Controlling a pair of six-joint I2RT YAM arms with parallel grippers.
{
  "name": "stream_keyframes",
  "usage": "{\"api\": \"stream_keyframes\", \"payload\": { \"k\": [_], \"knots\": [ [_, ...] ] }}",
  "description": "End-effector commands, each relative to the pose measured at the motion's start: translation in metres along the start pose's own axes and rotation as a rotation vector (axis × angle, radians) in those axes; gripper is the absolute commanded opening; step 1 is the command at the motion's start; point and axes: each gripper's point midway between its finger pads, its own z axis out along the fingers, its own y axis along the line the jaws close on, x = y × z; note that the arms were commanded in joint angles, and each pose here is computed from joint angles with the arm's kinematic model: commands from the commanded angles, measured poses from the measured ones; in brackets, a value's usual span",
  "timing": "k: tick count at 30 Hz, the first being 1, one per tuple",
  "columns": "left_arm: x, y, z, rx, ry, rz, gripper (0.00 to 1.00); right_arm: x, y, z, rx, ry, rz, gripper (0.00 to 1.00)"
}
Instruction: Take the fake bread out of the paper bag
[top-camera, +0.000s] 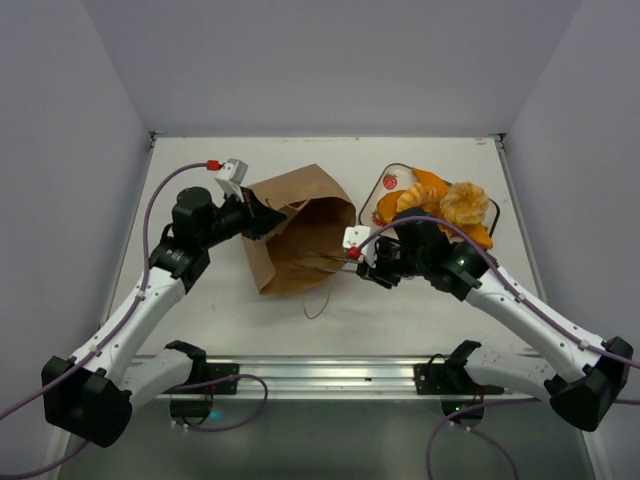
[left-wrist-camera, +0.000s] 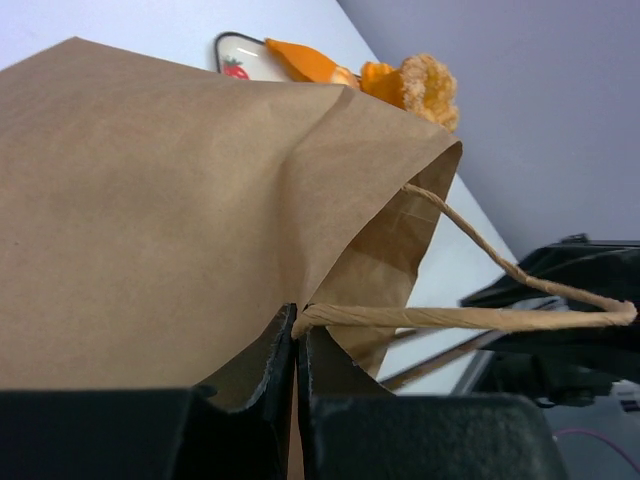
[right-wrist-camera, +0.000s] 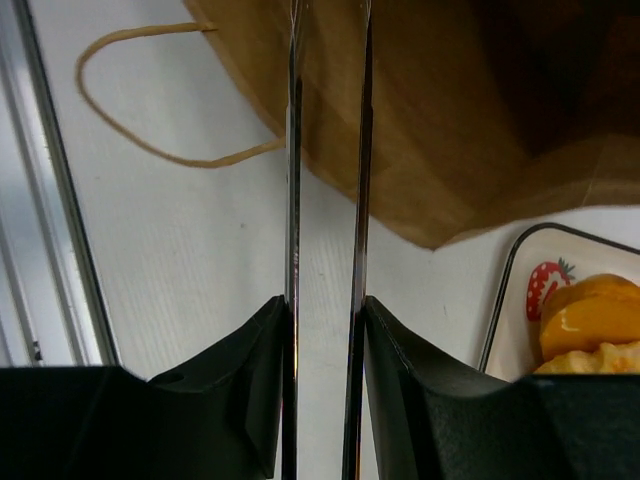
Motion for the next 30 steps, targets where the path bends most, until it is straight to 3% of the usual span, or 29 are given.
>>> {"api": "stream_keyframes", "payload": {
  "k": [1, 10, 19, 26, 30],
  "knots": [
    [-0.012, -0.028, 0.015, 0.068, -0.075, -0.064, 0.06, -0.018, -0.036, 0.005, 0.183, 0.014, -0.009, 0.37],
    [-0.010, -0.038, 0.030, 0.090, -0.136, -0.152, 0.06, -0.013, -0.050, 0.035, 0.296, 0.058, 0.006, 0.38],
    [-0.004, -0.050, 0.032, 0.127, -0.173, -0.155, 0.06, -0.011, -0.050, 0.068, 0.288, 0.094, 0.156, 0.40],
    [0.015, -0.048, 0.032, 0.139, -0.179, -0.205, 0.06, -0.010, -0.050, 0.067, 0.354, -0.016, 0.236, 0.42],
    [0.016, -0.051, 0.033, 0.138, -0.193, -0.221, 0.06, -0.002, -0.048, 0.074, 0.359, -0.009, 0.282, 0.42]
  ]
}}
